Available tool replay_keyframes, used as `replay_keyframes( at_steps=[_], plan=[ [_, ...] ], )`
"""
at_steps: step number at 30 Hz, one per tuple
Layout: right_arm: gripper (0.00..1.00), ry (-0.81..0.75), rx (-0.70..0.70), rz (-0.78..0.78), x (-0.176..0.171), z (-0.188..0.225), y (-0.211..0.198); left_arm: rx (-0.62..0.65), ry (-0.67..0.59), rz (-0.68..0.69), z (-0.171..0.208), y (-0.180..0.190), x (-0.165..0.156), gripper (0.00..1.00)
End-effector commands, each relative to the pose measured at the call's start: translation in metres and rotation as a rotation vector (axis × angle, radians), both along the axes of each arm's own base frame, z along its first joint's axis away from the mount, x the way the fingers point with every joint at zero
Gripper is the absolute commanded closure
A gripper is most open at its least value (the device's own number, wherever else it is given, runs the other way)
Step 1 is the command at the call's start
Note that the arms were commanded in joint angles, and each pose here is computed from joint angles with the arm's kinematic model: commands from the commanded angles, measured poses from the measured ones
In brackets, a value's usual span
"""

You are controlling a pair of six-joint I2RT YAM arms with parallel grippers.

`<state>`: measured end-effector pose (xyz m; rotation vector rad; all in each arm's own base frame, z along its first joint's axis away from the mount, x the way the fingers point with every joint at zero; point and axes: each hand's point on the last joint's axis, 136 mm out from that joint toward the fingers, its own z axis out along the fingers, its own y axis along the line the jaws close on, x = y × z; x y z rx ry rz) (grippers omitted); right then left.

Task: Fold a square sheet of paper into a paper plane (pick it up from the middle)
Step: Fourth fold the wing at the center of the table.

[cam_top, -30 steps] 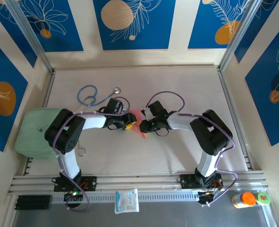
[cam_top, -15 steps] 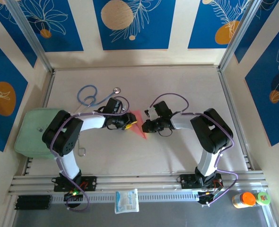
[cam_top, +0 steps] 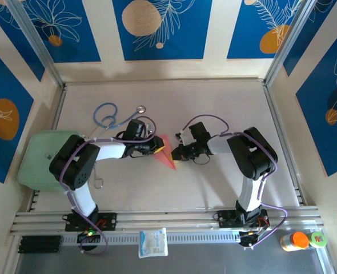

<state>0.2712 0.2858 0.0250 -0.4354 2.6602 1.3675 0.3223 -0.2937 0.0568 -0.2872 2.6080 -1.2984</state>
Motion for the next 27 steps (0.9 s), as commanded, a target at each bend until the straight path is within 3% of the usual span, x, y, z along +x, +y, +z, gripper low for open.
replay_keyframes(
  at_steps=[1, 9, 27],
  plan=[
    [0.97, 0.045, 0.042, 0.019, -0.009, 0.000, 0.001, -0.044, -0.014, -0.029, 0.001, -0.008, -0.003, 0.81],
    [0.96, 0.065, 0.025, -0.004, -0.008, -0.005, -0.002, -0.089, -0.024, -0.050, 0.006, -0.018, -0.002, 0.82],
    [0.85, 0.087, -0.019, -0.036, -0.007, -0.007, -0.008, -0.062, 0.039, -0.043, -0.013, -0.019, -0.002, 0.83]
  ],
)
